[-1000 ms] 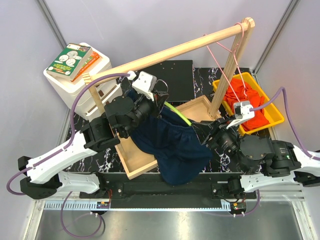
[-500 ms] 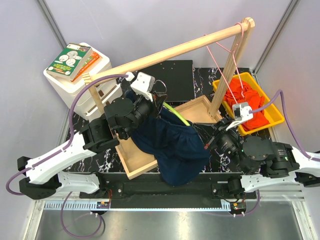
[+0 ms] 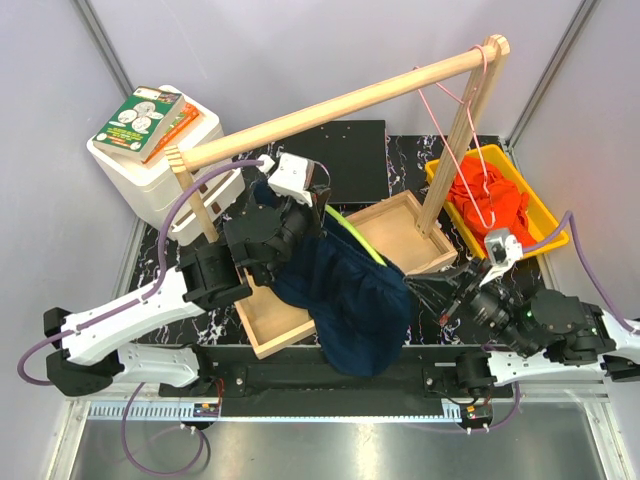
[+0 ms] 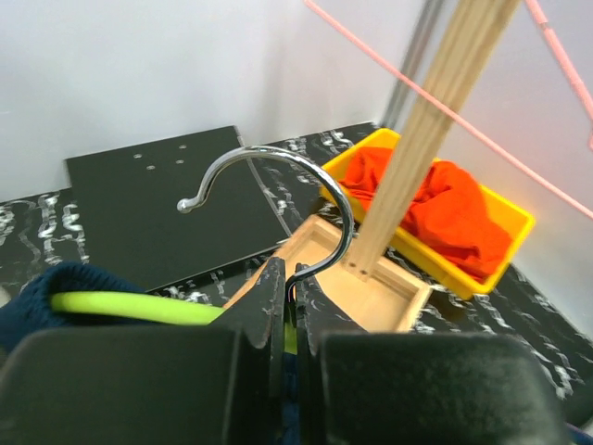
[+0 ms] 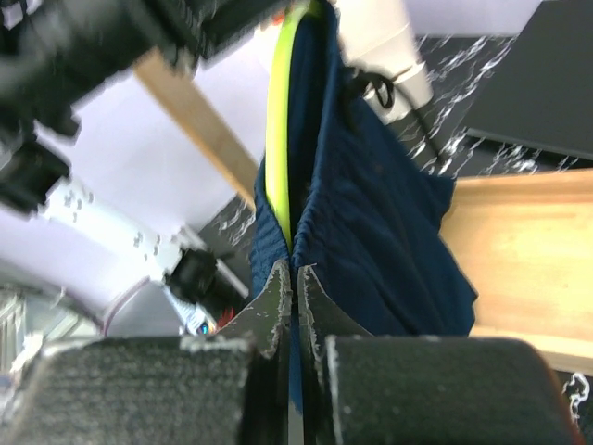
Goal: Remove the shorts from the hanger
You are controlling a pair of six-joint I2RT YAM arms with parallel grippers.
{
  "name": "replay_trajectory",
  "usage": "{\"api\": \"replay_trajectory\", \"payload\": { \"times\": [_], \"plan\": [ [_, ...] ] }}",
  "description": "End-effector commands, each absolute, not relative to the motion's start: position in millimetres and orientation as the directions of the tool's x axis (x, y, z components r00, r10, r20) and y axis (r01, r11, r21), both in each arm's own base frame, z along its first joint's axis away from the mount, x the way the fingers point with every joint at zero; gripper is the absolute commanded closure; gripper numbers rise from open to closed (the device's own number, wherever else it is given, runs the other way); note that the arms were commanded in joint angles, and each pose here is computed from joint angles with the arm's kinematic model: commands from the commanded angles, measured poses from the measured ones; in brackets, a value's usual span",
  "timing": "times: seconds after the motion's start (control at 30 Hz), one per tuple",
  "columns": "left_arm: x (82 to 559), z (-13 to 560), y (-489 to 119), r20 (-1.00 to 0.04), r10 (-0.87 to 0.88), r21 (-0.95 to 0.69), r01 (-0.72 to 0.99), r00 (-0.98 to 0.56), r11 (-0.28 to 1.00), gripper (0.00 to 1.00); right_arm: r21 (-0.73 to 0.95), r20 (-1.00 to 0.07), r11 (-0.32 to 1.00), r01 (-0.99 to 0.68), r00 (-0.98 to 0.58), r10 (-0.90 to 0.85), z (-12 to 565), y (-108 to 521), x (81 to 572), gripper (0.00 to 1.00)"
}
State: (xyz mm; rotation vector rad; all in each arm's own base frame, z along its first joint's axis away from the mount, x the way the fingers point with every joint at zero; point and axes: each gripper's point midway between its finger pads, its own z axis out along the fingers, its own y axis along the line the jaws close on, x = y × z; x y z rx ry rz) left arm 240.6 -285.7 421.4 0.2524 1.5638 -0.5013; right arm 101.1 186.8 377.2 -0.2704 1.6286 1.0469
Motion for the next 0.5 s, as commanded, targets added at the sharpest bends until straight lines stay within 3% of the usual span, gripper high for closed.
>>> {"api": "replay_trajectory", "payload": {
  "times": [0.0,0.47],
  "plan": [
    [261.3,494.3,-217.7,-0.910,-0.395,-0.366,0.204,0.128,0.908,1.00,0.417,-0.904,0.494,-0.763,-0.404,0.140,322.0,191.6,69.9,1.00],
    [257.6,498.9,-196.5,-0.873,-0.460,-0.436,0.164,0.163,0.885,1.00,0.507,-0.848,0.424,-0.750,-0.522,0.091,269.5,191.3,47.9,1.00]
  ]
}}
